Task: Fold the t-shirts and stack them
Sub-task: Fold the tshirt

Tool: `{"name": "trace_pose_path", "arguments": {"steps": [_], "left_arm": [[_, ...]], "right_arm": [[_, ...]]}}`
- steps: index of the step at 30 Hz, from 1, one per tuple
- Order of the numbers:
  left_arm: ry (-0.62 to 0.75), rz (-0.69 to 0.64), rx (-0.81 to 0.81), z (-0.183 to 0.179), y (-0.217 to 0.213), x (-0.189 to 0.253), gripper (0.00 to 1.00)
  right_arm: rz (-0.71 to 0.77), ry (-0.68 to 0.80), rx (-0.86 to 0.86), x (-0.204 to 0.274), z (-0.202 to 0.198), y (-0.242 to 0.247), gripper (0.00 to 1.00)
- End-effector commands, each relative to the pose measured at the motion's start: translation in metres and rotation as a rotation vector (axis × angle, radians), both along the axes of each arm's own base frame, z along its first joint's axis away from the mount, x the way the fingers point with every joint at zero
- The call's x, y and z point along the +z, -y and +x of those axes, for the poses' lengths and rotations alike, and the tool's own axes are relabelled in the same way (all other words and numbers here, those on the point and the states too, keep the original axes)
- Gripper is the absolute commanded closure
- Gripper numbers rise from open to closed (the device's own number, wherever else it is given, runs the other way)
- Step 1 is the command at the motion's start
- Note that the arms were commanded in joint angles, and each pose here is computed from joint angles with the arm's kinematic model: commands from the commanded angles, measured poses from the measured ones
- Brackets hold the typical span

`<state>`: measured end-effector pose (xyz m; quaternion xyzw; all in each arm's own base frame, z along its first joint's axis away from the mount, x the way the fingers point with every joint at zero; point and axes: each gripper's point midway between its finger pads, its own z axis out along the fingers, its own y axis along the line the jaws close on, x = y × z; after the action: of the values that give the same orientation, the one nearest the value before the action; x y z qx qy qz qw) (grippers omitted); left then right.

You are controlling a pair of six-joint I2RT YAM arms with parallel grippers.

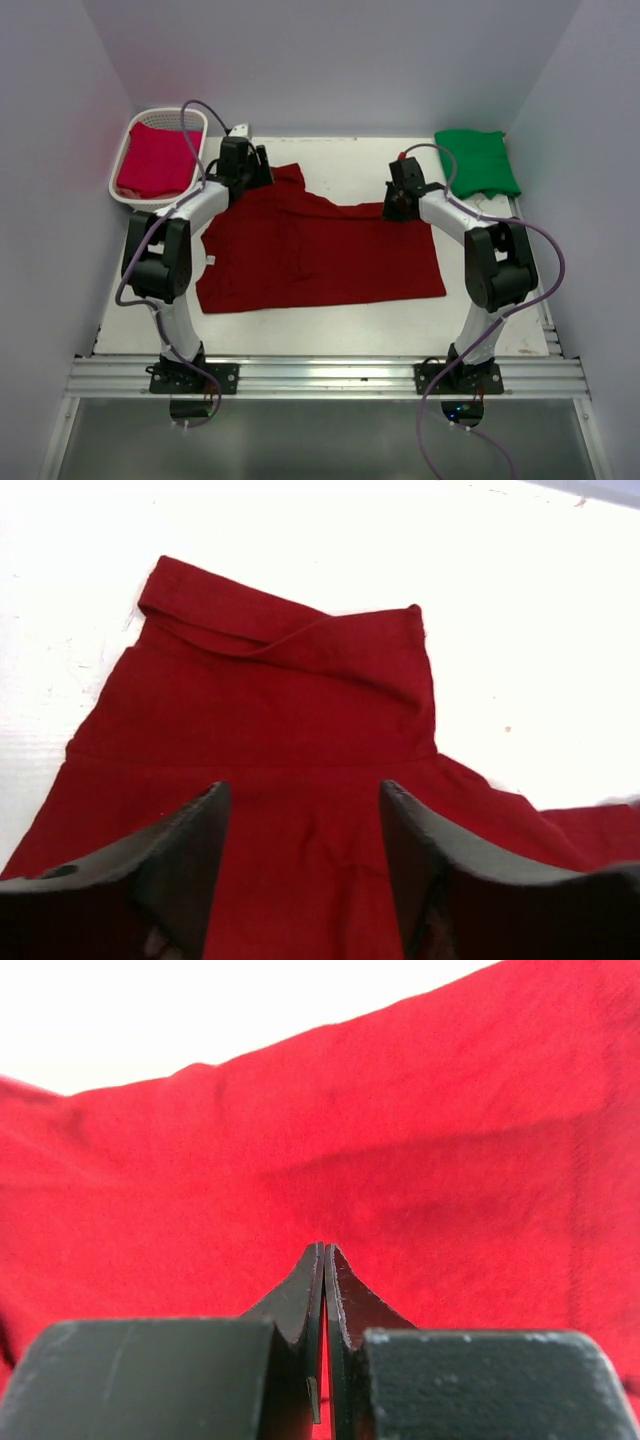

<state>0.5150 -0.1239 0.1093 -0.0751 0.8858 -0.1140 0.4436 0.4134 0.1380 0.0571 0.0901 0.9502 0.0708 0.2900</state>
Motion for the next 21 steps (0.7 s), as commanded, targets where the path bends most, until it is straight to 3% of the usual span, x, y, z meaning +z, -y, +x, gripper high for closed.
{"name": "trace_pose_path", "arguments": {"steps": [1,2,3,6,14,21], "left_arm": [[0.047,-0.065,-0.005,-0.006,0.003,0.004,0.38],[0.034,-0.076,-0.031,-0.011,0.007,-0.001,0.44],[0.02,-0.073,-0.04,-0.013,0.008,-0.009,0.65],[-0.046,-0.054,-0.032,-0.022,0.004,-0.035,1.0],[-0.147,-0.031,-0.006,-0.037,-0.002,-0.079,1.0],[-0.18,-0.008,0.027,-0.045,-0.009,-0.091,1.0]], "right_arm": [[-0.016,0.117,-0.068,0.027,0.039,0.016,1.0],[-0.013,0.122,-0.085,0.03,0.043,0.02,1.0],[-0.009,0.127,-0.114,0.03,0.051,0.03,1.0],[0.001,0.148,-0.175,0.037,0.068,0.047,1.0],[-0.065,0.103,-0.193,0.015,0.098,0.063,1.0],[-0.067,0.021,-0.222,-0.018,0.088,0.07,1.0]]}}
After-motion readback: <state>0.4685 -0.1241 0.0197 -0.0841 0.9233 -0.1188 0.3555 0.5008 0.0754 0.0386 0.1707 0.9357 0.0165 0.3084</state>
